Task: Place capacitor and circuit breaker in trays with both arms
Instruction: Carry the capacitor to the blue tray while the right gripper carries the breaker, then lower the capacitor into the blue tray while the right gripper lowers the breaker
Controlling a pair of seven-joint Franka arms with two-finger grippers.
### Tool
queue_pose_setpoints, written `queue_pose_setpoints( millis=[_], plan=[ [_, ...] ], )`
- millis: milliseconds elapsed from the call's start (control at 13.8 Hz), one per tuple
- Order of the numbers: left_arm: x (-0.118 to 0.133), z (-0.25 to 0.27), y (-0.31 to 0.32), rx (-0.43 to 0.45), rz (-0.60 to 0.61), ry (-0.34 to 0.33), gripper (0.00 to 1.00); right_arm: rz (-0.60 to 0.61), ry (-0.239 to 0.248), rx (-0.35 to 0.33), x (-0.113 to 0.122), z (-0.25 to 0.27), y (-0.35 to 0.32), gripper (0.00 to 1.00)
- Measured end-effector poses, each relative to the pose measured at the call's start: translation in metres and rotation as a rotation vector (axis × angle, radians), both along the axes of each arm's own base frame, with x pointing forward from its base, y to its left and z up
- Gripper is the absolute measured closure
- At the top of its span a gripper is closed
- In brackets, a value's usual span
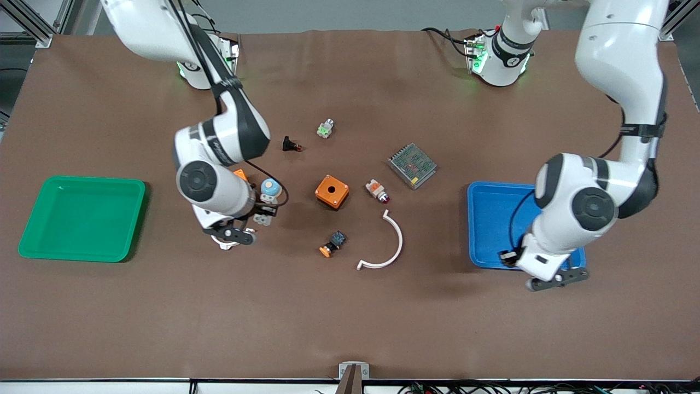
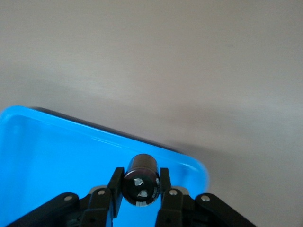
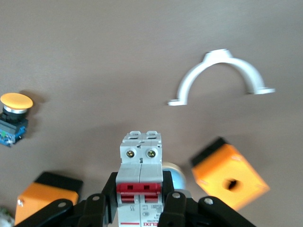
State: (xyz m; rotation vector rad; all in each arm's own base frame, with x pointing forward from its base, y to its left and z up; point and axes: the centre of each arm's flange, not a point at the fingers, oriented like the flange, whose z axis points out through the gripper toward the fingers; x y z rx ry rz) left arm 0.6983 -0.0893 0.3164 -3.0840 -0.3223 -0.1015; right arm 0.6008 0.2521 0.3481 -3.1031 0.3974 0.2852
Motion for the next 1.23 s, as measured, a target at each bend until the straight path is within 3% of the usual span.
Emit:
queue_pose_setpoints(
  millis=[217, 507, 724, 869, 1231],
  plan=[
    [-0.005, -0.021, 0.039, 0.004, 0.016, 0.041, 0.66, 0.057, 0.067, -0.016, -0.004, 0.059, -0.073, 0.6],
    [-0.017, -0.043, 0.029, 0.002, 0.007, 0.081, 0.66, 0.11, 0.127, 0.04, -0.006, 0.097, -0.203, 0.6],
    [-0.023, -0.056, 0.029, 0.002, 0.008, 0.105, 0.66, 0.158, 0.126, 0.093, -0.01, 0.092, -0.313, 0.6],
    [-0.028, -0.063, 0.027, 0.002, 0.006, 0.119, 0.66, 0.18, 0.092, 0.11, -0.017, 0.088, -0.378, 0.6],
    [-0.038, -0.077, 0.022, 0.001, 0.002, 0.143, 0.66, 0.182, 0.053, 0.041, -0.021, 0.045, -0.472, 0.6]
  ],
)
